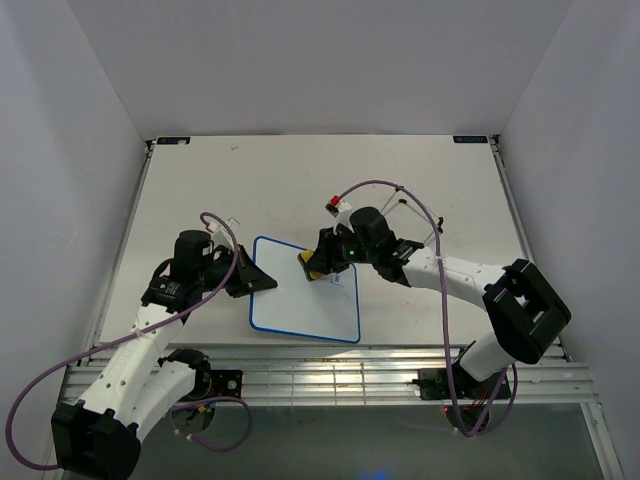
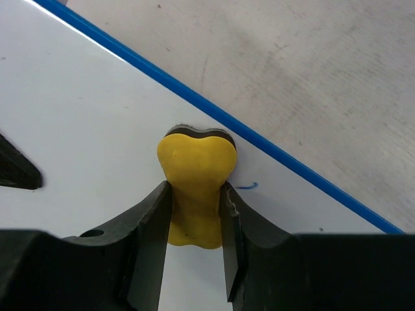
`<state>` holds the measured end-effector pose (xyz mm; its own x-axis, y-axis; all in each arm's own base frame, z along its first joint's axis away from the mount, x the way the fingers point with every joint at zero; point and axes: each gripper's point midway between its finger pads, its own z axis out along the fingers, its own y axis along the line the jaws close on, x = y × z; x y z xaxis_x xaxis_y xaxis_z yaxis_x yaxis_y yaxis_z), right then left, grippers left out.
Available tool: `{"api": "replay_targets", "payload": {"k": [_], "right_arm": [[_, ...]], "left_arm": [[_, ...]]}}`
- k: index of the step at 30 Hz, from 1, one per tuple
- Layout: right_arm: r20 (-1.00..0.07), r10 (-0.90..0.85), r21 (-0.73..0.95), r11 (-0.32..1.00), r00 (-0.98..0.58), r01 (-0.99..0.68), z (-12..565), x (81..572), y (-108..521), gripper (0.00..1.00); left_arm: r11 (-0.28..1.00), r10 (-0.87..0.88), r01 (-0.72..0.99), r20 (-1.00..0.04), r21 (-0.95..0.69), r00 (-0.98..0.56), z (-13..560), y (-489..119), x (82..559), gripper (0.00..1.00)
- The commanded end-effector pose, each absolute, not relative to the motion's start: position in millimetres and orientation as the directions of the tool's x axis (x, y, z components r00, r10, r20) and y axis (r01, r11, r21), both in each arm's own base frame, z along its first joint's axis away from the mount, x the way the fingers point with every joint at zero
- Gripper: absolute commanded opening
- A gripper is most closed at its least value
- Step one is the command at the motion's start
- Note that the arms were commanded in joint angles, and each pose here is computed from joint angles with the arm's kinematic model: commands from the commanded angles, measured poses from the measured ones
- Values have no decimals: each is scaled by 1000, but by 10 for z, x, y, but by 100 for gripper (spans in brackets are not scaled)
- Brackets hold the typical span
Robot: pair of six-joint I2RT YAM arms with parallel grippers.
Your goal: Erase the whiteboard
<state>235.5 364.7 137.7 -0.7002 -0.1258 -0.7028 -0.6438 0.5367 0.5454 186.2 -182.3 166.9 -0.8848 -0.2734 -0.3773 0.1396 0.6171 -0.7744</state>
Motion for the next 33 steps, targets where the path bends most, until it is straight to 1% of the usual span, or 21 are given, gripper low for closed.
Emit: {"api": "replay_targets", "payload": {"k": [1, 5, 10, 13, 15, 16, 18, 20, 22, 23, 26, 28, 30, 32, 33], "right_arm": [[-530, -159, 591, 635, -833, -498, 640, 2204, 3236, 20], [-443, -113, 583, 718, -889, -381, 235, 2286, 2787, 19], [-389, -135, 555, 755, -911, -349, 34, 2268, 2613, 18], [-404, -137, 563, 742, -904, -364, 155, 2278, 2667, 17], [-431, -152, 581, 707, -889, -403, 331, 2215, 2794, 16], [-458, -156, 588, 685, -875, -430, 472, 2216, 2883, 16], [-474, -195, 598, 645, -859, -476, 603, 2050, 3097, 17], [-513, -223, 615, 578, -829, -536, 799, 1898, 3377, 16], [-527, -219, 634, 542, -821, -552, 939, 1836, 3601, 16], [-533, -238, 639, 516, -812, -570, 983, 1728, 3729, 16], [-541, -242, 650, 487, -805, -583, 1075, 1653, 3971, 16], [-534, -240, 653, 492, -811, -576, 1054, 1650, 4002, 15], [-526, -228, 636, 534, -820, -557, 937, 1678, 3912, 13], [-514, -208, 630, 568, -832, -530, 855, 1737, 3765, 13], [-488, -209, 619, 601, -847, -505, 685, 1712, 3619, 13]], "left_arm": [[628, -176, 347, -561, -697, -809, 1779, -1846, 1924, 0], [626, -178, 346, -560, -699, -809, 1779, -1849, 1923, 0], [628, -180, 343, -559, -699, -809, 1774, -1847, 1928, 0], [630, -182, 339, -557, -699, -811, 1763, -1844, 1930, 0], [632, -182, 336, -555, -699, -812, 1755, -1843, 1934, 0], [633, -182, 333, -553, -698, -813, 1748, -1841, 1935, 0], [636, -185, 328, -551, -698, -814, 1743, -1838, 1942, 0], [638, -187, 323, -549, -699, -815, 1737, -1837, 1945, 0], [642, -192, 320, -550, -697, -813, 1733, -1829, 1956, 0], [643, -192, 318, -548, -697, -814, 1729, -1831, 1955, 0], [650, -199, 307, -545, -695, -814, 1714, -1818, 1972, 0], [655, -204, 303, -548, -692, -812, 1715, -1810, 1985, 0], [660, -208, 296, -546, -691, -811, 1707, -1803, 1996, 0], [661, -209, 295, -547, -690, -811, 1705, -1802, 2001, 0], [663, -211, 292, -545, -690, -811, 1701, -1799, 2002, 0]]}}
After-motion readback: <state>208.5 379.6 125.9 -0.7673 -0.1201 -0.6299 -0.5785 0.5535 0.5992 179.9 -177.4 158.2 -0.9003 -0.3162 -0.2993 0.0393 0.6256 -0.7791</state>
